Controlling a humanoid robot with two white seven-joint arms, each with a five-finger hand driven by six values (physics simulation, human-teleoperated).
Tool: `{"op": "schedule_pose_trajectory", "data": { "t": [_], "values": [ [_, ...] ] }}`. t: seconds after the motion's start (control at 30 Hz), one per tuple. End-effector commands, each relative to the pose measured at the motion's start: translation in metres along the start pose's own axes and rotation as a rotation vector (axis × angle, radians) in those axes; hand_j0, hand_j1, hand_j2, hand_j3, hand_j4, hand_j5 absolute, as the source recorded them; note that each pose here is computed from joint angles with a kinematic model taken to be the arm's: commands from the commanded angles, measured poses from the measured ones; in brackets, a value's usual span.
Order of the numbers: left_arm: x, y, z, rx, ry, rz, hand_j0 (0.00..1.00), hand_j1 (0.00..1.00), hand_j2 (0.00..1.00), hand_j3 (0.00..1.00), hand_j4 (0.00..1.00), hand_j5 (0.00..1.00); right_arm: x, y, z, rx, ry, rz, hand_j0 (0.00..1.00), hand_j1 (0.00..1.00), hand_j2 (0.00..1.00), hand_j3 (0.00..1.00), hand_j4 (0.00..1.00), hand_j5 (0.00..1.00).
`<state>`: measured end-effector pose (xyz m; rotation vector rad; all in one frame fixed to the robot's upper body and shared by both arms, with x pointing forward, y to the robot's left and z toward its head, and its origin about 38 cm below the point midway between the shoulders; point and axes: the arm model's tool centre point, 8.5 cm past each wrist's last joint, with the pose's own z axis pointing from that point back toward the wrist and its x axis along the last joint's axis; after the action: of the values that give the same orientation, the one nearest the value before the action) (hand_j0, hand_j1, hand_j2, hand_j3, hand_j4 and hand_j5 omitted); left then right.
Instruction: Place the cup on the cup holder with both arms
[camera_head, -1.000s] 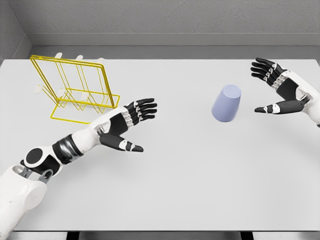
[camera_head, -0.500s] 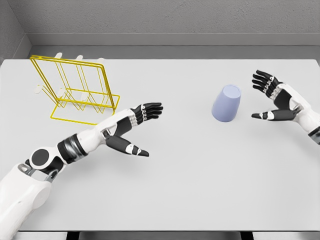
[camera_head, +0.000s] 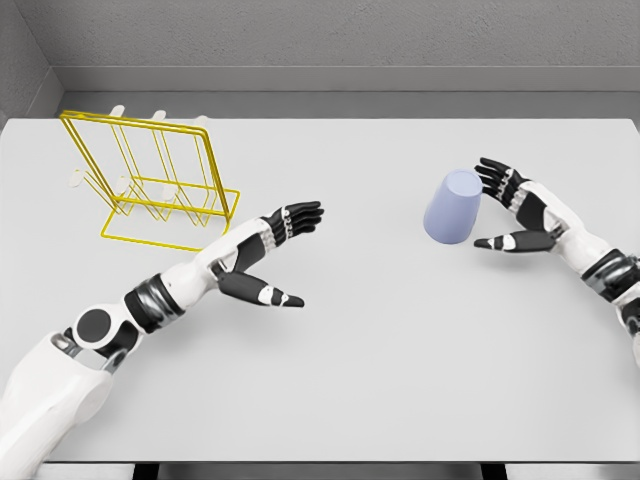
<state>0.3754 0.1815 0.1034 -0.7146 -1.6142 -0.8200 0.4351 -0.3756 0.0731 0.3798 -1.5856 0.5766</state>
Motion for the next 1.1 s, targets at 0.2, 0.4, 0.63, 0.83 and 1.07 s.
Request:
{"op": "schedule_pose_trajectory", "data": {
  "t": [0.2,0.4,0.63,0.83,1.07],
  "values": [
    [-0.005,-0.005,-0.001,-0.005,0.024,-0.022,1.00,1.00,1.00,1.00,1.00,1.00,-0.004,0.004,-0.014,0.003,0.008,0.010,1.00,1.00,1.00,1.00,1.00,1.00],
    [-0.005,0.003,-0.003,0.018,0.020,0.022,1.00,1.00,1.00,1.00,1.00,1.00,-0.007,0.012,-0.021,0.012,0.001,-0.004,1.00,1.00,1.00,1.00,1.00,1.00],
    [-0.015,0.012,-0.005,0.029,0.099,0.042,1.00,1.00,1.00,1.00,1.00,1.00,-0.007,0.018,-0.028,0.020,-0.009,-0.014,1.00,1.00,1.00,1.00,1.00,1.00],
    [-0.018,0.006,-0.009,-0.003,0.120,-0.007,1.00,1.00,1.00,1.00,1.00,1.00,-0.008,0.023,-0.031,0.026,-0.011,-0.022,1.00,1.00,1.00,1.00,1.00,1.00],
    [-0.017,0.006,-0.009,-0.003,0.115,-0.007,1.00,1.00,1.00,1.00,1.00,1.00,-0.006,0.026,-0.039,0.034,-0.024,-0.026,1.00,1.00,1.00,1.00,1.00,1.00]
  ]
}}
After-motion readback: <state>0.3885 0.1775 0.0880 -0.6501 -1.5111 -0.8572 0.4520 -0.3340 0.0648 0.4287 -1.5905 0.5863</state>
